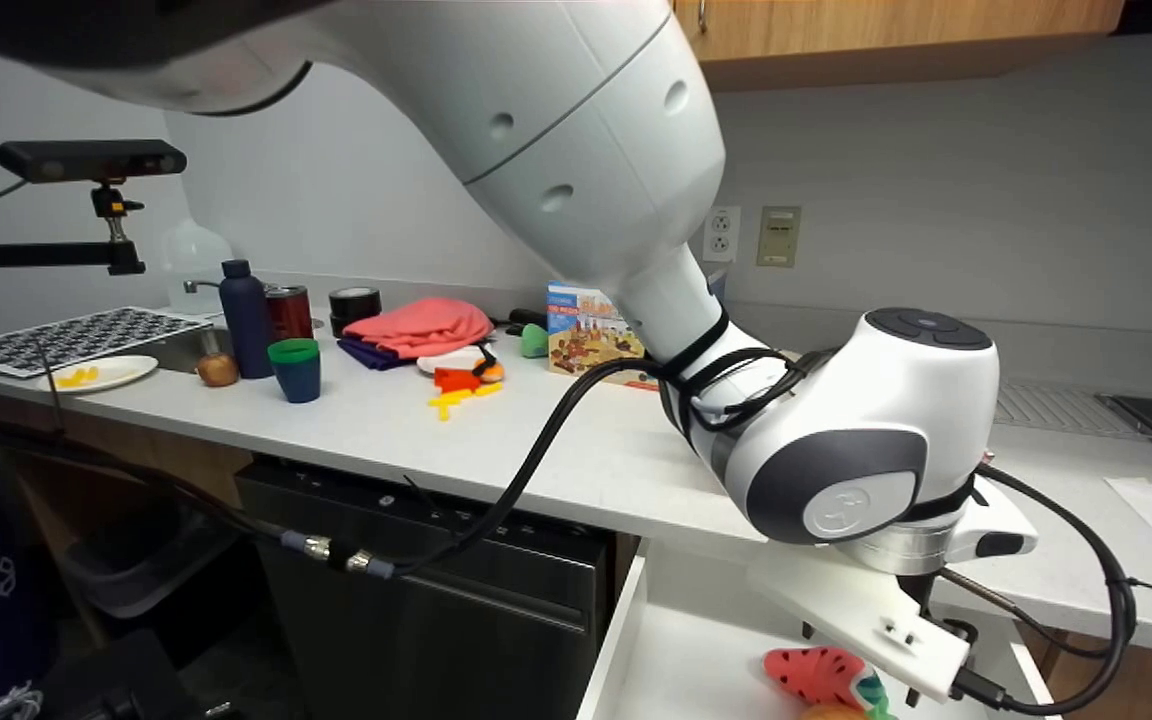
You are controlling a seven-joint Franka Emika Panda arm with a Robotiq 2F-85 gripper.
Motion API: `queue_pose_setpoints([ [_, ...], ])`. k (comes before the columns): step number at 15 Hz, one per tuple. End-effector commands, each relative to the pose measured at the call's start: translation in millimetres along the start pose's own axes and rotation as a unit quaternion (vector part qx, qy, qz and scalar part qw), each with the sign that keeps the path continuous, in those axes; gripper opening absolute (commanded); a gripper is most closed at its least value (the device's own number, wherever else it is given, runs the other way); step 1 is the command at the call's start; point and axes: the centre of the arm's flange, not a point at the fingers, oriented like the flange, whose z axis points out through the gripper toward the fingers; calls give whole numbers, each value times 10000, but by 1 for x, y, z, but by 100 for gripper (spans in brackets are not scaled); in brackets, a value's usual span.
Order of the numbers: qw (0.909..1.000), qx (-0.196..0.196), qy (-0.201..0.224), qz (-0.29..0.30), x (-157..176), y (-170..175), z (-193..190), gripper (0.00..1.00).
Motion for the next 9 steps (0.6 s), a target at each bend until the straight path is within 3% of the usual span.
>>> queue_pose_setpoints([
  [1,9999,80,-112,-85,15,6,21,100],
  [7,9992,234,-320,-87,24,12,45,100],
  [9,9990,271,-342,-124,29,12,50,92],
])
